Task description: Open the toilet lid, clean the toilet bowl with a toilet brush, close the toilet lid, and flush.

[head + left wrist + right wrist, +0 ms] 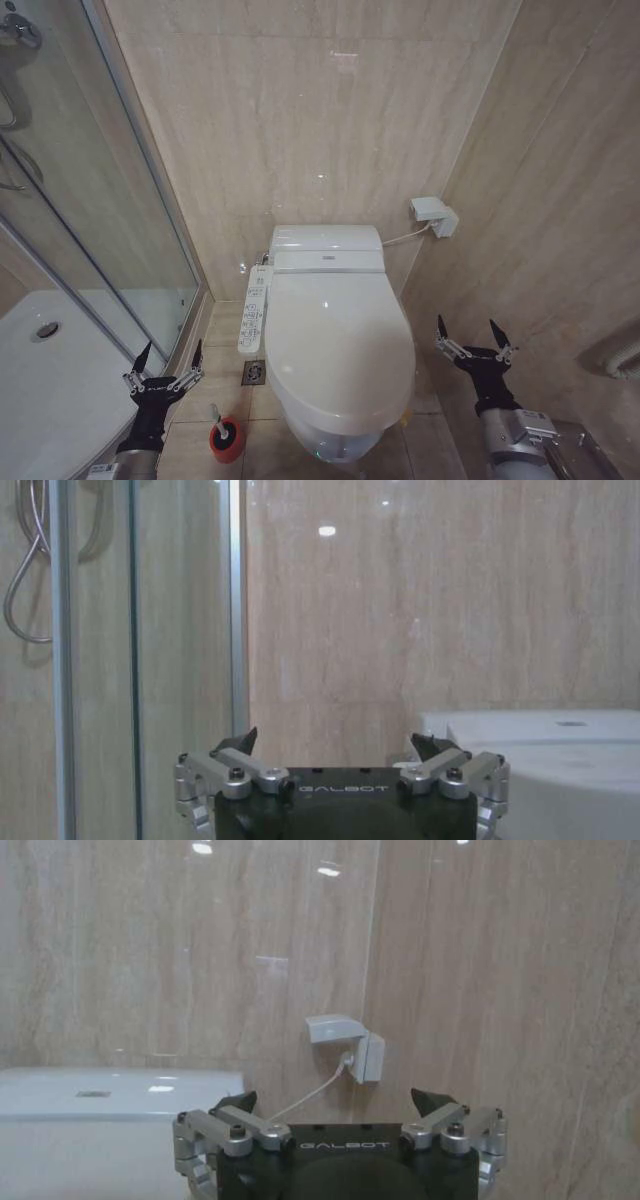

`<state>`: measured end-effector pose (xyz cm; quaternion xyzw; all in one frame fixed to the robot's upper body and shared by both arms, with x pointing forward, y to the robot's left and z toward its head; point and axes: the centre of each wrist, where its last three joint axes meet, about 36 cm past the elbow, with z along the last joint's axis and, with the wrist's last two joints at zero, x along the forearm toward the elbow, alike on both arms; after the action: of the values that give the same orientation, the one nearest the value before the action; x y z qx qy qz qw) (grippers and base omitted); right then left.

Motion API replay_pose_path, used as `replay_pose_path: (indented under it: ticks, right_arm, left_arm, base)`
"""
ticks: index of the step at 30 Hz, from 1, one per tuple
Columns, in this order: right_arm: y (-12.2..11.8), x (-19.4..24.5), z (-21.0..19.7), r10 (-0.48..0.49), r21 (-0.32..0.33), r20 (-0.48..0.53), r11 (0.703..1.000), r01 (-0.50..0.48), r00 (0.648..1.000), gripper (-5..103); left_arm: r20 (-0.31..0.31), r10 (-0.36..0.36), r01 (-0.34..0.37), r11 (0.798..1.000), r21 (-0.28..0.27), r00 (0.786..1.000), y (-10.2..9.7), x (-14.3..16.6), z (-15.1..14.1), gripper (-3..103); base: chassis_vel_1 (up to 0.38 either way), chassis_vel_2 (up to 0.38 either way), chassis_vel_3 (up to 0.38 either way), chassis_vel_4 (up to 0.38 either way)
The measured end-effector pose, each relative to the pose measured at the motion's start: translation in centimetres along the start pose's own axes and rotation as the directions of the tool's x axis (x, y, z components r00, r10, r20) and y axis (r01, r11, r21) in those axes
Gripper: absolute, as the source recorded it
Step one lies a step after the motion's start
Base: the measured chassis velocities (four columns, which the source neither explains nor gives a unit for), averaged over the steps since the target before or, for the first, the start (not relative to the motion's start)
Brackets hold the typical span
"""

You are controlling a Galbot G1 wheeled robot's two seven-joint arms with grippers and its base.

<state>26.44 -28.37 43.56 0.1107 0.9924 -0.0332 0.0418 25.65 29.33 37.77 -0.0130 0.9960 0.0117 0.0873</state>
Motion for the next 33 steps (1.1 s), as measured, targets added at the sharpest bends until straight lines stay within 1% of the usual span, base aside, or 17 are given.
replay_pose_path:
  ticks: [33]
  right_arm:
    - [0.0,-0.02,0.05,0.001,0.001,-0.001,1.0,-0.001,1.0,100]
  left_arm:
    - [0.0,0.0,0.0,1.0,0.0,1.0,0.0,0.0,0.0,100]
  base:
    - [0.0,0.0,0.0,0.0]
